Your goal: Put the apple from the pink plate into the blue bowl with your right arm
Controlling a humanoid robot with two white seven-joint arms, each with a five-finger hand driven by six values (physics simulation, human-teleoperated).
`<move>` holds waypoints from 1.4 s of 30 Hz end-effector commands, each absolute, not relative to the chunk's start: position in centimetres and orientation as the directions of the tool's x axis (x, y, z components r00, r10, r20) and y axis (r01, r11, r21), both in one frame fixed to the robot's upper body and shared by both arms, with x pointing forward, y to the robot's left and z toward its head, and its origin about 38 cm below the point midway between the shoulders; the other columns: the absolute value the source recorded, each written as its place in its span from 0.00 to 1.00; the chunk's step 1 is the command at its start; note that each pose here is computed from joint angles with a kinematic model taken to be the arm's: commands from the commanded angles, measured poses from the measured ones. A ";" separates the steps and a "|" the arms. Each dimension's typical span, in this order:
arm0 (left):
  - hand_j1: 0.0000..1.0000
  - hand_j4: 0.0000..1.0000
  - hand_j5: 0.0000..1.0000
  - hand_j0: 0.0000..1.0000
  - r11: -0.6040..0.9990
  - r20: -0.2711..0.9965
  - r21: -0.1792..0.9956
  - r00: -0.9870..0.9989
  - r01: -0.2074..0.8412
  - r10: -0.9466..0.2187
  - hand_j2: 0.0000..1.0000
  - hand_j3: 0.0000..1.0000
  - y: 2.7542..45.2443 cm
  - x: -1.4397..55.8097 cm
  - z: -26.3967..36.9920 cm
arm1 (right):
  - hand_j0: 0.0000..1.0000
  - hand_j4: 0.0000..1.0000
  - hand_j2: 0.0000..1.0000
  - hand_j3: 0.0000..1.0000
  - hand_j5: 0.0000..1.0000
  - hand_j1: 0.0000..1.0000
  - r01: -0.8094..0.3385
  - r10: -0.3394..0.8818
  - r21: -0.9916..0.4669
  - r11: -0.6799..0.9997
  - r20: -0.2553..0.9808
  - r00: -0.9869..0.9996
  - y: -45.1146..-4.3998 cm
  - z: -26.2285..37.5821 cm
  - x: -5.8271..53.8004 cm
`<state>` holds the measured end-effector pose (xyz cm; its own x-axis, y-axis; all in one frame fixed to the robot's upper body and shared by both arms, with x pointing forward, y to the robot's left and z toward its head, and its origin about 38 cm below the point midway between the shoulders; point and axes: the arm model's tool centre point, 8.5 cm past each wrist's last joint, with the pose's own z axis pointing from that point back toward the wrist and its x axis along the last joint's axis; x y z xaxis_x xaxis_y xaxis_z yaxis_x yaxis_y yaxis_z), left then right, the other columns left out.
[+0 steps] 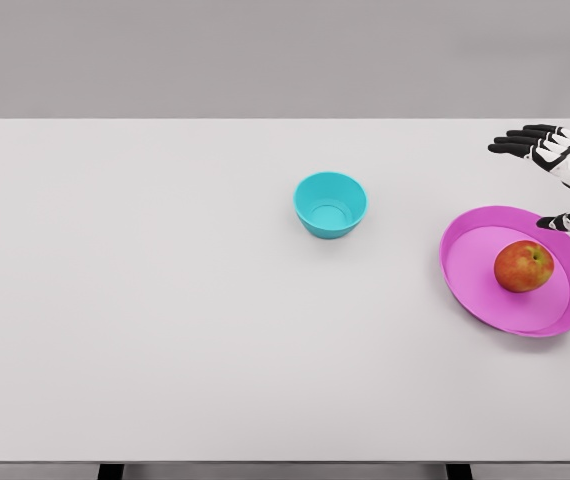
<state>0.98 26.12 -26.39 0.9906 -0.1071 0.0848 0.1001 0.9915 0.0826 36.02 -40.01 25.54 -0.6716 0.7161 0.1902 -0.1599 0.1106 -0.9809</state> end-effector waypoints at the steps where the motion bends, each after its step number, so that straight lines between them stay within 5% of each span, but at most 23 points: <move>1: 1.00 1.00 1.00 1.00 0.920 0.021 0.083 0.923 0.382 -0.385 1.00 1.00 26.1 -0.5 -26.4 | 1.00 1.00 1.00 1.00 1.00 1.00 -0.003 0.717 -0.989 0.148 0.110 -0.688 -41.9 34.7 34.3; 13: 1.00 1.00 1.00 1.00 0.920 0.021 0.083 0.923 0.382 -0.385 1.00 1.00 26.1 -0.5 -26.4 | 1.00 1.00 1.00 1.00 1.00 1.00 -0.022 0.740 -0.989 0.148 0.125 -0.661 -43.1 34.3 34.5; 18: 1.00 1.00 1.00 1.00 0.920 0.021 0.083 0.923 0.382 -0.385 1.00 1.00 26.1 -0.5 -26.4 | 1.00 1.00 1.00 1.00 1.00 1.00 -0.135 0.734 -0.979 0.150 0.201 -0.648 -42.8 30.2 33.9; 35: 1.00 1.00 1.00 1.00 0.920 0.021 0.083 0.923 0.382 -0.385 1.00 1.00 26.1 -0.5 -26.4 | 1.00 1.00 1.00 1.00 1.00 1.00 -0.154 0.778 -0.987 -0.038 0.068 -0.625 -44.6 33.0 34.0; 42: 1.00 1.00 1.00 1.00 0.920 0.021 0.083 0.923 0.382 -0.385 1.00 1.00 26.1 -0.5 -26.4 | 1.00 1.00 1.00 1.00 1.00 1.00 -0.245 0.785 -0.970 -0.004 0.148 -0.601 -43.7 26.2 34.4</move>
<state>-0.49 26.13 -26.38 0.9225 -0.3853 0.0215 0.3824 0.9203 0.0828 34.36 -44.06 28.22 -0.6117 0.7807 0.1280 -0.2282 -0.0193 -0.9734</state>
